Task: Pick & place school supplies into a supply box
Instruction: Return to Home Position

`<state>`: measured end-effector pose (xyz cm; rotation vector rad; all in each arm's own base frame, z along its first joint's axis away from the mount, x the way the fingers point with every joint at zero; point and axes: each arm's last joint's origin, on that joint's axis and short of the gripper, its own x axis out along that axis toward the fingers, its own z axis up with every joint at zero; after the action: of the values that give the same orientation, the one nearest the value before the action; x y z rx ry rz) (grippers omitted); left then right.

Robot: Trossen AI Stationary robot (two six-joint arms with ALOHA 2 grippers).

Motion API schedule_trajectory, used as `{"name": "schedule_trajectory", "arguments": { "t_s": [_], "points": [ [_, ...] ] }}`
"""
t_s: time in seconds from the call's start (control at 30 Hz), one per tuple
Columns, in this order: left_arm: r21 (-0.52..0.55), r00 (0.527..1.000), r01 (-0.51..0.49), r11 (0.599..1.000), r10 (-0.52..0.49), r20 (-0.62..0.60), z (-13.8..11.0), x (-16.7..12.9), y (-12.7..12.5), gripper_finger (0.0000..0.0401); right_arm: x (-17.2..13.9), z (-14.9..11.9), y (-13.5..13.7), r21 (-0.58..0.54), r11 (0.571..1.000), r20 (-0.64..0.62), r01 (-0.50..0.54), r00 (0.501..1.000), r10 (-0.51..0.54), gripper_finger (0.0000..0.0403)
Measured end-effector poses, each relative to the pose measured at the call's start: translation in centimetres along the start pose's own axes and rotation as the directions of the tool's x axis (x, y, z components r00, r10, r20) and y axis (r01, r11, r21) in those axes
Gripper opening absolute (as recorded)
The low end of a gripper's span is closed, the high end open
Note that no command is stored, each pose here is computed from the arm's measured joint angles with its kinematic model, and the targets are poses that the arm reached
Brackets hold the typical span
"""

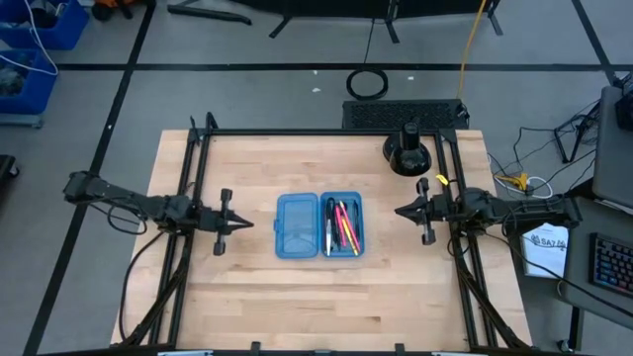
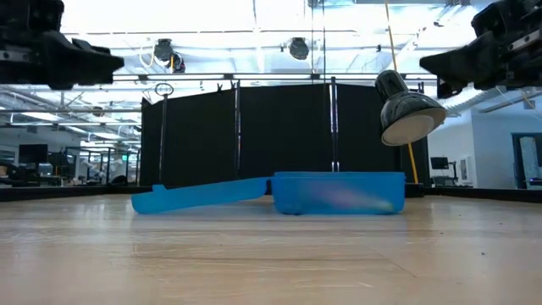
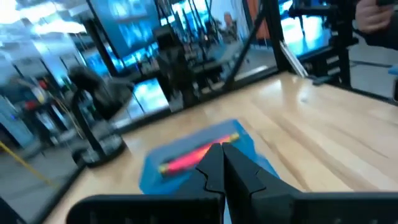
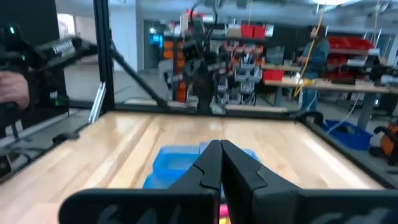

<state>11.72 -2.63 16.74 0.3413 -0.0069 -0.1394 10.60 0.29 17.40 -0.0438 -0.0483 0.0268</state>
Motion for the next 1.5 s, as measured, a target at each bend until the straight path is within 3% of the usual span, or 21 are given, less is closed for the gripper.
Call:
{"name": "schedule_trajectory", "arguments": {
  "t_s": [0.33, 0.57, 0.67, 0.87, 0.97, 1.5],
  "points": [
    [0.142, 0.994, -0.082, 0.986, 0.071, 0.084, 1.1, -1.1, -0.1, 0.0, -0.2, 0.7, 0.0, -0.054, 0.999, 0.079, 0.002, 0.997, 0.002, 0.0],
    [0.164, 0.983, -0.162, 0.973, 0.144, 0.117, 1.0, -2.1, 1.1, 0.0, -0.2, 0.9, 0.1, -0.073, 0.997, 0.093, -0.02, 0.995, 0.027, 0.0],
    [0.11, 0.985, -0.161, 0.981, 0.153, 0.079, 0.5, -2.3, 1.5, 0.0, -0.2, 0.7, 0.1, -0.087, 0.996, 0.078, -0.021, 0.997, 0.027, 0.0],
    [-0.048, 0.998, -0.067, 0.997, 0.067, 0.012, -0.5, -2.2, 1.7, 0.0, -0.1, 0.1, 0.1, -0.071, 0.997, 0.018, -0.026, 0.999, 0.027, 0.0],
    [-0.045, 0.999, -0.039, 0.998, 0.039, 0.008, -0.6, -2.2, 1.6, 0.0, -0.1, -0.3, 0.1, -0.07, 0.997, -0.032, -0.031, 0.999, 0.029, 0.0],
    [-0.078, 0.998, -0.027, 0.997, 0.022, -0.063, -1.2, -1.7, 1.5, 0.0, 0.0, -0.2, 0.1, -0.049, 0.999, -0.018, -0.024, 1.0, 0.023, 0.0]
  ]
}}
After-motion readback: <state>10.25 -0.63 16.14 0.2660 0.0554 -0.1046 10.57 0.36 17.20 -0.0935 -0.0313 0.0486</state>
